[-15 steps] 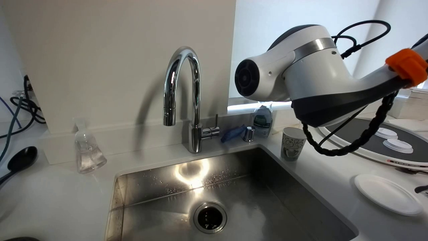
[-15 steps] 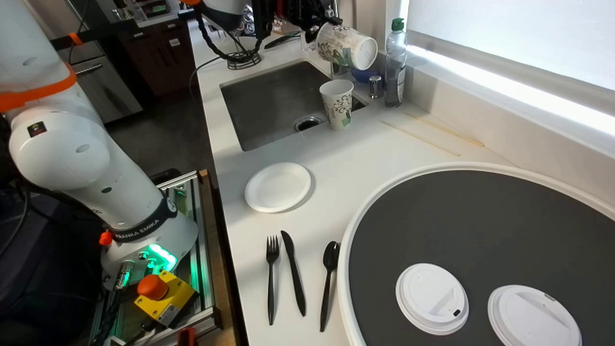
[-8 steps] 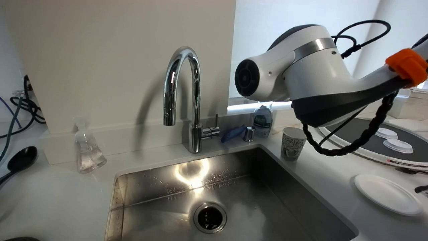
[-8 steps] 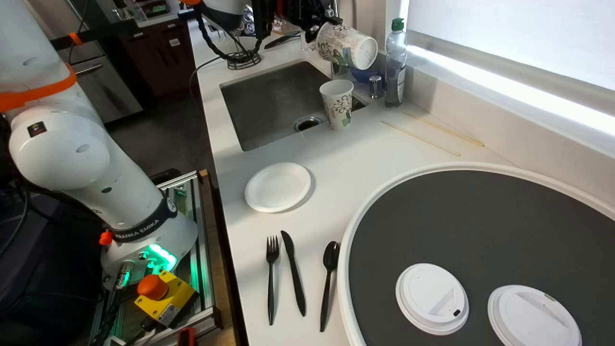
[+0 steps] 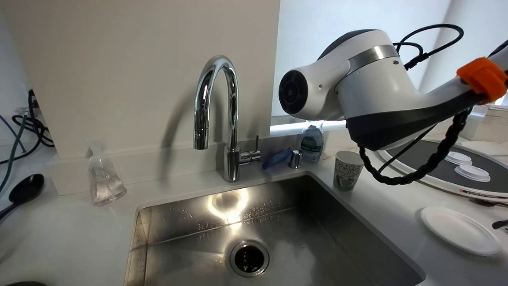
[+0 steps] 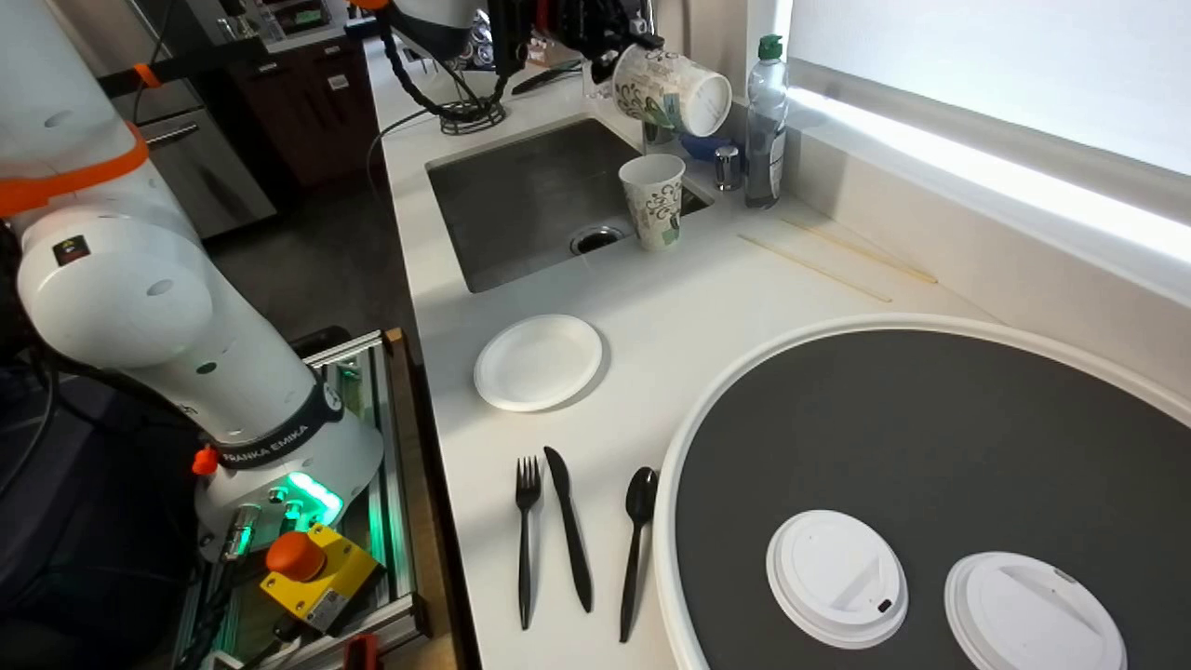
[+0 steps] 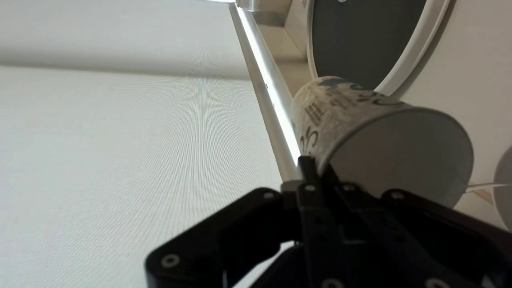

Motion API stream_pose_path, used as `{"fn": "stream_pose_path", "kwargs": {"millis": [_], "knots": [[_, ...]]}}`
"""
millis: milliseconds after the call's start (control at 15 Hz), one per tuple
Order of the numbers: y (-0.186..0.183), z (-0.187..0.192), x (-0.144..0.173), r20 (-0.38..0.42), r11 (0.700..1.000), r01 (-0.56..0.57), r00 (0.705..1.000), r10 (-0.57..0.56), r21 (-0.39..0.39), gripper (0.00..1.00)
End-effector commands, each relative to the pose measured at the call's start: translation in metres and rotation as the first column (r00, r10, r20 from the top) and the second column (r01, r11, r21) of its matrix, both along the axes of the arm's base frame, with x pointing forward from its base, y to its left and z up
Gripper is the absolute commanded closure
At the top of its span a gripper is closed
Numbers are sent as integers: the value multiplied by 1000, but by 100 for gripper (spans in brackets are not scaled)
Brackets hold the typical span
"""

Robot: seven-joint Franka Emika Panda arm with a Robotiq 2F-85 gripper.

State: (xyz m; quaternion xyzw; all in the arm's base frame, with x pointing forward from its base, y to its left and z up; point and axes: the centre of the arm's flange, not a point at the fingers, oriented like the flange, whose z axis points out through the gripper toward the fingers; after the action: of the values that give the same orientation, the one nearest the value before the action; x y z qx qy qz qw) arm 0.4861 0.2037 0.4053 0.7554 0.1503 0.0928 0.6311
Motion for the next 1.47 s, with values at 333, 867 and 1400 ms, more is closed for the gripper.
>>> {"fn": "stream_pose_path", "kwargs": {"millis": [333, 867, 1400], "knots": [[-1, 0, 2, -15, 999, 47, 999, -47, 11, 99], [-12, 6, 9, 1, 992, 108, 994, -108, 58, 99], [-41, 24, 19, 42, 960, 234, 969, -243, 155, 99]]}}
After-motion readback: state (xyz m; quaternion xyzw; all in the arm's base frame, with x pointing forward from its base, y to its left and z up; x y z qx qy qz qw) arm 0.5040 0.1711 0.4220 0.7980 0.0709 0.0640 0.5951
